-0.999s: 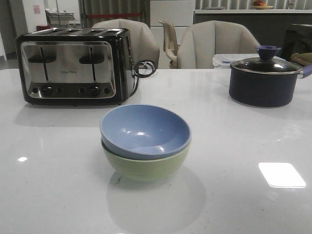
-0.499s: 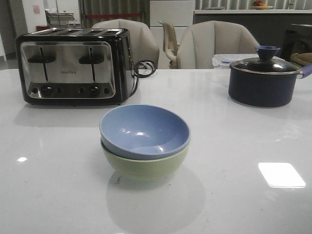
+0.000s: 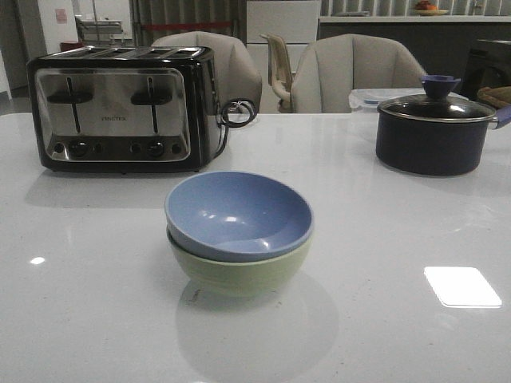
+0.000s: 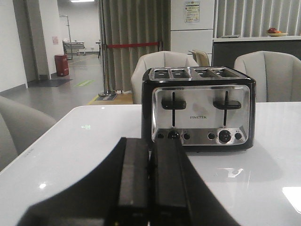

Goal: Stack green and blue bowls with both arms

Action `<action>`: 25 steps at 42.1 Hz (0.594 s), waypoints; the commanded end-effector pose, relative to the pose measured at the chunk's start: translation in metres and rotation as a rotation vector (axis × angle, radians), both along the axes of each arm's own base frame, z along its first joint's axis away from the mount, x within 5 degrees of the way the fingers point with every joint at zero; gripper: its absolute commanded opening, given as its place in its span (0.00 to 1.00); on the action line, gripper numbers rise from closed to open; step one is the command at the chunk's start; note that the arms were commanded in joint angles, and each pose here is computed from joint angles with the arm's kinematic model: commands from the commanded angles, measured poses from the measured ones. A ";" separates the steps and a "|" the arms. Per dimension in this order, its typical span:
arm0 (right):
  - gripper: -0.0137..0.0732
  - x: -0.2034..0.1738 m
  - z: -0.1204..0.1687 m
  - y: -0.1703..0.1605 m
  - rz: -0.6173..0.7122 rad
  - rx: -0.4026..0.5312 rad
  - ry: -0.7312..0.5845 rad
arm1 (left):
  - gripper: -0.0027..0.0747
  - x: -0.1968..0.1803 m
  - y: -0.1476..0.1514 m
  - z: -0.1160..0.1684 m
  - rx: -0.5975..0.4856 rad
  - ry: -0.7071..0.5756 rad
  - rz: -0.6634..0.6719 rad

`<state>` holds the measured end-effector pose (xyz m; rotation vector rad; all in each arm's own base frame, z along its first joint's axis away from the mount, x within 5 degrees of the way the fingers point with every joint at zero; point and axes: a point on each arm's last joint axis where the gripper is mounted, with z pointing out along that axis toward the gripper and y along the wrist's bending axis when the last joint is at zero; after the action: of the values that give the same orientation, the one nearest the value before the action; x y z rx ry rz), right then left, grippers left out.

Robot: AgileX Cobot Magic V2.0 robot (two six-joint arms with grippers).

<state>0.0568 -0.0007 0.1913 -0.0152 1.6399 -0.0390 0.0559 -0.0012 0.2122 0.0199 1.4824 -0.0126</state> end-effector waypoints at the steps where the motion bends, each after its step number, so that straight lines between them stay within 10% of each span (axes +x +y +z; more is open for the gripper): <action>1: 0.20 -0.002 0.014 0.000 -0.002 -0.002 -0.141 | 0.16 -0.002 0.000 0.007 -0.008 -0.103 0.003; 25: 0.20 -0.003 0.023 0.000 -0.002 0.003 -0.239 | 0.16 -0.002 0.000 0.007 -0.008 -0.103 0.003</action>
<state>0.0569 -0.0010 0.2014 0.0111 1.5286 -0.0182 0.0559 -0.0012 0.2122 0.0199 1.4824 -0.0126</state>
